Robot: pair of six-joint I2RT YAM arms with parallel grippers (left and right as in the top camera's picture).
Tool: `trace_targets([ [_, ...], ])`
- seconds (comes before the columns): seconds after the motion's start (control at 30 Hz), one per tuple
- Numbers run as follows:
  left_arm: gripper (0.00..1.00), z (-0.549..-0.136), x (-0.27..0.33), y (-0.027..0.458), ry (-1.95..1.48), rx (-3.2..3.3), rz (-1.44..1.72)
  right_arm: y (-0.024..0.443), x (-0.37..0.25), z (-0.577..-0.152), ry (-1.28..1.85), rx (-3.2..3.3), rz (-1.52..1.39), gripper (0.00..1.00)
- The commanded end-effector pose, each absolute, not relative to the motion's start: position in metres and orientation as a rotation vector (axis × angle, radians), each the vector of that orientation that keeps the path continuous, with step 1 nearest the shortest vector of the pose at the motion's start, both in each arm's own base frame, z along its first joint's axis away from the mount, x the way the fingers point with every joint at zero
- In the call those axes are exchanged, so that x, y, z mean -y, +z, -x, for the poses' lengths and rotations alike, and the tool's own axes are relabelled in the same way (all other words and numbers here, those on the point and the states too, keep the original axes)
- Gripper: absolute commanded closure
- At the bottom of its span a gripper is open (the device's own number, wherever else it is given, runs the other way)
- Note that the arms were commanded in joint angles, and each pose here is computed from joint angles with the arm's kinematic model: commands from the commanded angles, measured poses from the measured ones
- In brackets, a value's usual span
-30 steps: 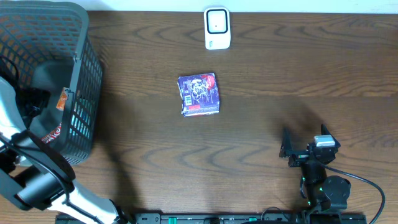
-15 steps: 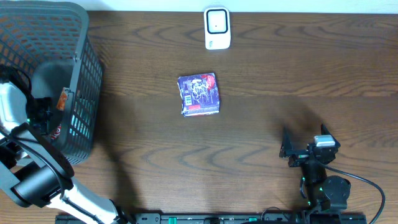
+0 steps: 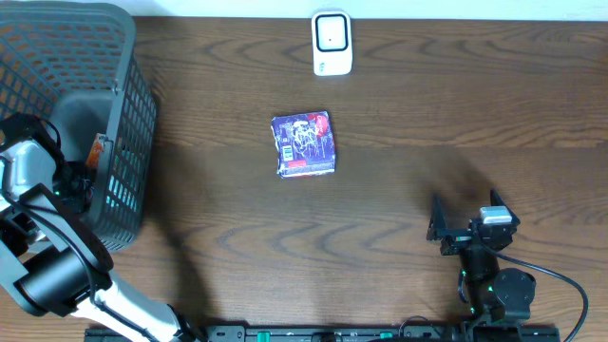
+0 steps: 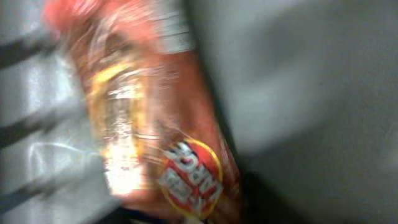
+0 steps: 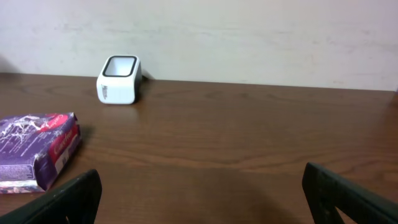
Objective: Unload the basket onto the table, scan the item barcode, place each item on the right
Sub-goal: 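Reach the left gripper into the basket and grasp the red candy bar, then place the red candy bar right of the purple pack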
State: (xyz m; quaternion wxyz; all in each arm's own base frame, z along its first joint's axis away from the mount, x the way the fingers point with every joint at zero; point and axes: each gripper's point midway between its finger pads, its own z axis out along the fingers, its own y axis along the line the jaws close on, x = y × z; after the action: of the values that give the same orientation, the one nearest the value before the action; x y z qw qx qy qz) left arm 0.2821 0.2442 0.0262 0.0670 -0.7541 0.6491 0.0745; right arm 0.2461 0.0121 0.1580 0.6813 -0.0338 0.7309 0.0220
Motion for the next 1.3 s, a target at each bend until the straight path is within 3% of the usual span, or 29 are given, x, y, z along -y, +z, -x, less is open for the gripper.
trace_targets([
  [0.0,0.93,-0.277,-0.244,0.021,0.268,-2.032,2.233,0.158,-0.01,-0.246,0.032,-1.64,0.075,0.01],
  [0.27,0.93,-0.297,-0.246,0.086,0.14,-2.003,2.067,0.158,-0.01,-0.246,0.032,-1.64,0.075,0.01],
  [0.5,0.93,-0.332,-0.222,0.226,-0.258,-1.761,1.726,0.158,-0.01,-0.246,0.032,-1.64,0.075,0.01],
  [0.67,0.93,-0.324,-0.198,0.321,-0.352,-1.593,1.47,0.158,-0.01,-0.246,0.032,-1.64,0.075,0.01],
  [0.8,0.93,-0.321,-0.144,0.364,-0.448,-1.639,1.227,0.158,-0.01,-0.246,0.032,-1.64,0.075,0.01],
  [0.87,0.92,-0.331,-0.1,0.374,-0.535,-1.723,1.065,0.158,-0.01,-0.246,0.032,-1.64,0.075,0.01],
  [0.9,0.93,-0.342,-0.044,0.377,-0.619,-1.833,0.869,0.158,-0.01,-0.246,0.032,-1.64,0.075,0.01],
  [1.07,0.93,-0.345,0.091,0.358,-0.739,-2.083,0.347,0.158,-0.01,-0.246,0.032,-1.64,0.075,0.01],
  [1.27,0.93,-0.349,0.19,0.292,-0.661,-2.302,0.131,0.158,-0.01,-0.246,0.032,-1.64,0.075,0.01],
])
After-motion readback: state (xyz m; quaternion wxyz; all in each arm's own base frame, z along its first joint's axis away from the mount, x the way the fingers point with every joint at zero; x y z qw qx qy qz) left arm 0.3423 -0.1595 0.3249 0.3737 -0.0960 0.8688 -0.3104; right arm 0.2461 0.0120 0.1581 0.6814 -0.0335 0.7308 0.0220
